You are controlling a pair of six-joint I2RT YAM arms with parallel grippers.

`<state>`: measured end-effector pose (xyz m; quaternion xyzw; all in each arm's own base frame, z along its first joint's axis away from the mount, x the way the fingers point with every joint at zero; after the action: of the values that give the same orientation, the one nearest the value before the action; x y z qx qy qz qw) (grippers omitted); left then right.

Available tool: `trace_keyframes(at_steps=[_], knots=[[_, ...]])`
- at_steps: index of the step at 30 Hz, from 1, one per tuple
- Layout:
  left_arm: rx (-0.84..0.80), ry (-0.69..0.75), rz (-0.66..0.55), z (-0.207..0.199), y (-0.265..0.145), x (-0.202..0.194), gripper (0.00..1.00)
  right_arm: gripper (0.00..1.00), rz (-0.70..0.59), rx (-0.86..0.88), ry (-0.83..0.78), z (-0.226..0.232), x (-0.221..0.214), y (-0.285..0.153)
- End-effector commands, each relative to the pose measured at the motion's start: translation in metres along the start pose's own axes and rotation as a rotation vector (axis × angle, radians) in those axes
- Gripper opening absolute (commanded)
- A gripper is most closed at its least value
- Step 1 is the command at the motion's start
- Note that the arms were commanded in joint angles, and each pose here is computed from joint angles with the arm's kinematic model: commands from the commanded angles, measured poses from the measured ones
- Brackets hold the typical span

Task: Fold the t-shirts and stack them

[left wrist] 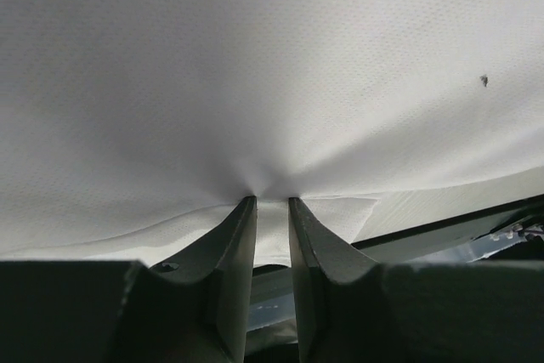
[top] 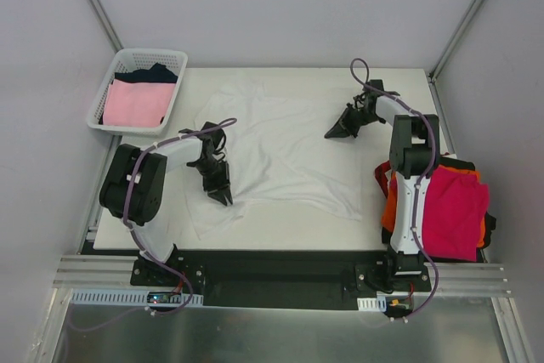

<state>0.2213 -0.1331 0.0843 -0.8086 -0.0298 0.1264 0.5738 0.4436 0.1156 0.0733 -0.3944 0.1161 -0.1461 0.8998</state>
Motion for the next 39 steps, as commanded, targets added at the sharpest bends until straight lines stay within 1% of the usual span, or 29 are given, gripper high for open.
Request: trace_keyframes(at_steps=[1,7,12,15,17,23,26,31,34,36,37,39], knots=[[0.074,-0.014,0.036,0.018,-0.003,-0.021,0.23,0.01,-0.022,0.006,-0.002,0.001,0.014,-0.002],[0.078,-0.020,0.049,0.024,-0.005,-0.032,0.24,0.01,-0.070,0.016,0.021,-0.002,0.036,-0.002],[0.080,-0.019,0.048,0.022,-0.005,-0.029,0.25,0.01,-0.087,0.030,0.035,-0.006,0.050,-0.002],[0.077,-0.015,0.035,0.017,-0.007,-0.022,0.27,0.01,-0.093,0.042,0.029,-0.002,0.050,-0.008],[0.072,-0.016,0.030,0.013,-0.008,-0.016,0.30,0.01,-0.084,0.037,0.022,-0.003,0.045,-0.010],[0.047,-0.007,0.003,-0.004,-0.011,0.007,0.31,0.02,-0.030,0.029,0.046,-0.011,0.013,-0.023],[0.030,-0.004,-0.016,-0.012,-0.015,0.016,0.31,0.08,-0.041,0.024,-0.008,-0.001,0.001,-0.042],[-0.002,0.004,-0.035,-0.023,-0.021,0.025,0.31,0.08,-0.040,0.086,-0.047,0.022,-0.013,-0.067],[-0.016,0.014,-0.058,-0.030,-0.027,0.032,0.32,0.09,-0.038,0.095,-0.061,0.032,-0.026,-0.080],[-0.024,0.018,-0.074,-0.034,-0.030,0.037,0.34,0.09,-0.023,0.087,-0.061,0.033,-0.042,-0.082],[-0.024,0.018,-0.077,-0.035,-0.030,0.039,0.38,0.09,-0.012,0.080,-0.059,0.031,-0.049,-0.081],[-0.036,0.022,-0.088,-0.041,-0.033,0.045,0.42,0.10,0.019,0.051,-0.059,0.027,-0.072,-0.079]])
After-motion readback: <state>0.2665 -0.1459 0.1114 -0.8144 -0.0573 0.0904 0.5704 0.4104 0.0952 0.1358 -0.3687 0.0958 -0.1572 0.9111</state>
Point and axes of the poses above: each gripper's point midway between its finger pads, its own y axis out along the fingers, its own z axis along the line the jaws close on, x = y × z, the point moved 7 cm from there along -y, back along the fingers, and after that the axes turned 3 degrees about -y, right-handed, at the moved point
